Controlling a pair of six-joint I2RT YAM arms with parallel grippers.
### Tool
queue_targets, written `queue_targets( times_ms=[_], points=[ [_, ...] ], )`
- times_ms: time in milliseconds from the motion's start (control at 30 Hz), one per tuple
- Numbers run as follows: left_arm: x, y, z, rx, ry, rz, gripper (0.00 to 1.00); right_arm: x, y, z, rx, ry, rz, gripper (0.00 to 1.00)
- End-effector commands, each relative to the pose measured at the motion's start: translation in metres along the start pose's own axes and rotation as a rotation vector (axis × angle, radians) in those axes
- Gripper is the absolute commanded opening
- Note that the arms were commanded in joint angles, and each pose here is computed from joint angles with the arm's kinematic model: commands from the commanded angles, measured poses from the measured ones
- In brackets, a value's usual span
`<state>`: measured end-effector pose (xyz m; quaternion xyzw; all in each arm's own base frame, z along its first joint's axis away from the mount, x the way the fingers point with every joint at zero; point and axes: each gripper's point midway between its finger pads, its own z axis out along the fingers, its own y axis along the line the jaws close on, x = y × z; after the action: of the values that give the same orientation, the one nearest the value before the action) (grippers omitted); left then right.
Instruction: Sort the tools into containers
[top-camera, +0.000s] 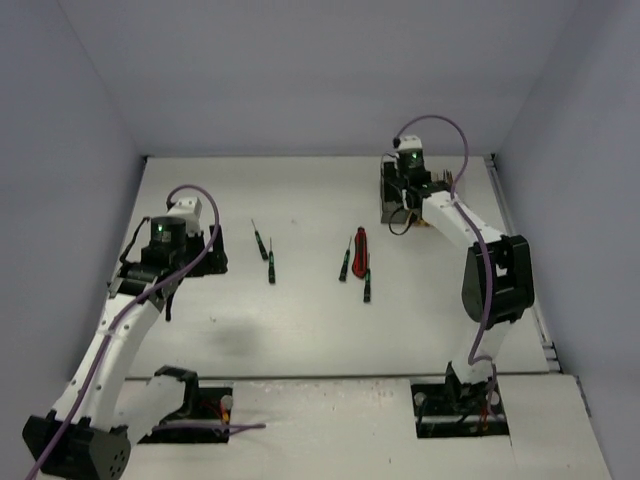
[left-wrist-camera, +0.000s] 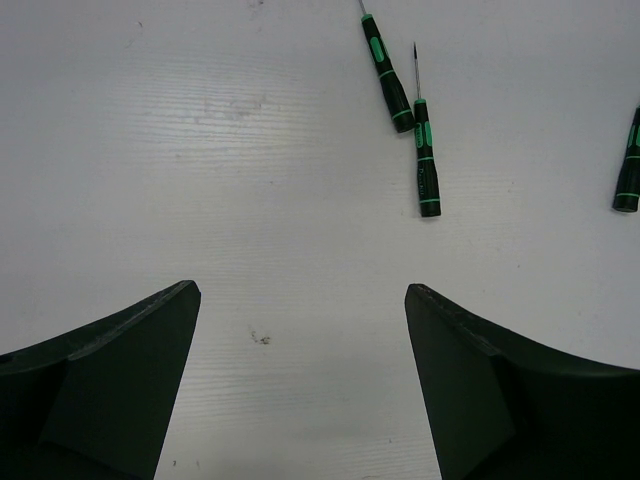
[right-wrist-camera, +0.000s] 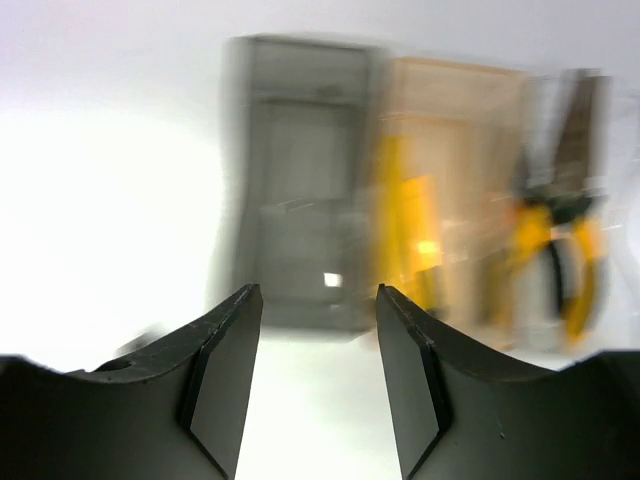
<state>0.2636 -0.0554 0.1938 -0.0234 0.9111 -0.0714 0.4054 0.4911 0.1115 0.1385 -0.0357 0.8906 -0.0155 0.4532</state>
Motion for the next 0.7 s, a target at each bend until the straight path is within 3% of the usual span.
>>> queue_targets(
  times_ms=[0,300,667],
  points=[
    [-0.016,-0.005,0.001,0.023,-0.053,-0.020,0.81,0.014,0.064,-0.030,-0.078,-0.023,0.114,0.46],
    [-0.015,-0.006,0.001,0.027,-0.051,-0.023,0.81,0.087,0.114,-0.015,-0.070,0.096,0.100,0.50],
    [-0.014,-0.006,0.002,0.031,-0.047,-0.022,0.81,0.108,0.104,-0.005,0.020,0.099,0.099,0.49]
  ],
)
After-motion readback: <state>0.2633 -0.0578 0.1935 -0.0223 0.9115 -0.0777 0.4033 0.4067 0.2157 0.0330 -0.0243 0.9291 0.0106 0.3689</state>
